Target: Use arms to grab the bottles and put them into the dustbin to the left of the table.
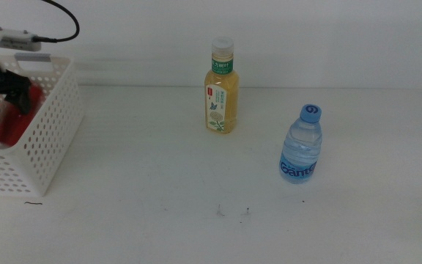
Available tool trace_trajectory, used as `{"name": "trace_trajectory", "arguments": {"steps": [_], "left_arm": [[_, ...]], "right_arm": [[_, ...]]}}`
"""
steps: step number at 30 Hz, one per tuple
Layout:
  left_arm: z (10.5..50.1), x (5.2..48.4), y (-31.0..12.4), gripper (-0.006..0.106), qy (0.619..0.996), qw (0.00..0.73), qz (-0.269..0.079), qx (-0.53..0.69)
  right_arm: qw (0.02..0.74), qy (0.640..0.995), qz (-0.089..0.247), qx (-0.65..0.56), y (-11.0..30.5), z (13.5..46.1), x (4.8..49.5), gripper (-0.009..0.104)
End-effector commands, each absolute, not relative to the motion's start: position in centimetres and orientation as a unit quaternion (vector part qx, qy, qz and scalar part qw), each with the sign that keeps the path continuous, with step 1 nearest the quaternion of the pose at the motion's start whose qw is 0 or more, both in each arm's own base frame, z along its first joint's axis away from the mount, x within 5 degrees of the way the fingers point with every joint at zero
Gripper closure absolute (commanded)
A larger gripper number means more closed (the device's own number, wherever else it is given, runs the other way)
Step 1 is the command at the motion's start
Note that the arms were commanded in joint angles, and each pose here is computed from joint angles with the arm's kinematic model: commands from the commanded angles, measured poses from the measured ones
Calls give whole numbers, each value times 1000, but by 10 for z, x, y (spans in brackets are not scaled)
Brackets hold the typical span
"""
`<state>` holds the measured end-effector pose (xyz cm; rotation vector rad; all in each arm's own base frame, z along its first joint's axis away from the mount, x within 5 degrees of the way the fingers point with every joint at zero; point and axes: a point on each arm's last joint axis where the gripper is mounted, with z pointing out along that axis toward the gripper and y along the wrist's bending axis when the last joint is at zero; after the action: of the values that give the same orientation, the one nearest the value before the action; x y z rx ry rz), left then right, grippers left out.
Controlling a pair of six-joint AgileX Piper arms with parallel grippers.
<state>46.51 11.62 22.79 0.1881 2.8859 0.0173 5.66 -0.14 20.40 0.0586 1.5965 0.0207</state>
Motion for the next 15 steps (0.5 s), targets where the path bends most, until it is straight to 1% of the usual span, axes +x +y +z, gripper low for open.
{"name": "trace_trajectory", "arguments": {"steps": [1,4,7,11,12,13,15], "left_arm": [[243,463,118,6,989,142,21,44],[261,459,117,7,986,160,23,27],[291,451,109,7,981,191,25,11],[327,434,83,7,974,225,16,1],[333,429,75,7,974,227,10,5],[338,421,66,7,973,229,-2,11],[347,404,44,7,972,232,-37,22]], "right_arm": [[700,714,1,24,-2,203,56,2],[700,714,1,24,-2,203,56,2],[700,714,1,24,-2,203,56,2],[700,714,1,24,-2,203,56,2],[700,714,1,24,-2,203,56,2],[700,714,1,24,-2,203,56,2],[700,714,1,24,-2,203,56,2]]}}
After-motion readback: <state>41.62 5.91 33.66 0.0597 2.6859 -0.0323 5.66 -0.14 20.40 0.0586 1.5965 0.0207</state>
